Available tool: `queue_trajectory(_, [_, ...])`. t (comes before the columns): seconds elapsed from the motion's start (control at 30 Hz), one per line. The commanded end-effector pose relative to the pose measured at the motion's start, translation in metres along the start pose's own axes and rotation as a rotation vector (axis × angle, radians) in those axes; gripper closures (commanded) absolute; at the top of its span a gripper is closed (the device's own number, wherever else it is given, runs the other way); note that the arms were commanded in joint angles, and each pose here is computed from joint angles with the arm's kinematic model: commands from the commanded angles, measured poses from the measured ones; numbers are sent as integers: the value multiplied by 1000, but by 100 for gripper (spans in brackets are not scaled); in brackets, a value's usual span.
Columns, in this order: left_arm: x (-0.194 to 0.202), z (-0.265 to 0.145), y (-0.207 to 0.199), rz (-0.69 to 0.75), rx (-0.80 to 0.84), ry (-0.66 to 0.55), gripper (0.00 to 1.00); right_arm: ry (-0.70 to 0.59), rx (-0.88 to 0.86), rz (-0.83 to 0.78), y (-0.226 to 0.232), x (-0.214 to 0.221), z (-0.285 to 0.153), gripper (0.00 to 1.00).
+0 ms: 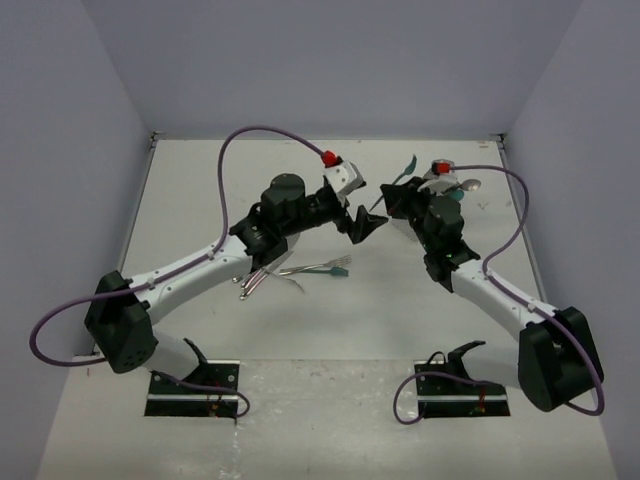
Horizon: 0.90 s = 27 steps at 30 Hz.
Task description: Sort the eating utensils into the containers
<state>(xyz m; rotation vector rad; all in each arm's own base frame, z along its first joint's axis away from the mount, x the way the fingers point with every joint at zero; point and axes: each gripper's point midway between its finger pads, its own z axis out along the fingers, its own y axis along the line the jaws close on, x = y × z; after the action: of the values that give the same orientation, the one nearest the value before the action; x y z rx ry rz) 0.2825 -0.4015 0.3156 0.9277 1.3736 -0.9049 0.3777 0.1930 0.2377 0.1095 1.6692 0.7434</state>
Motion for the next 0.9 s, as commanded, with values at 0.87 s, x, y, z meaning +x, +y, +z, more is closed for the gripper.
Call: queue_trajectory(0.87, [-17,-104,161,-5,-556,-19,0,-503,1193,110,-206,-75,-28,89])
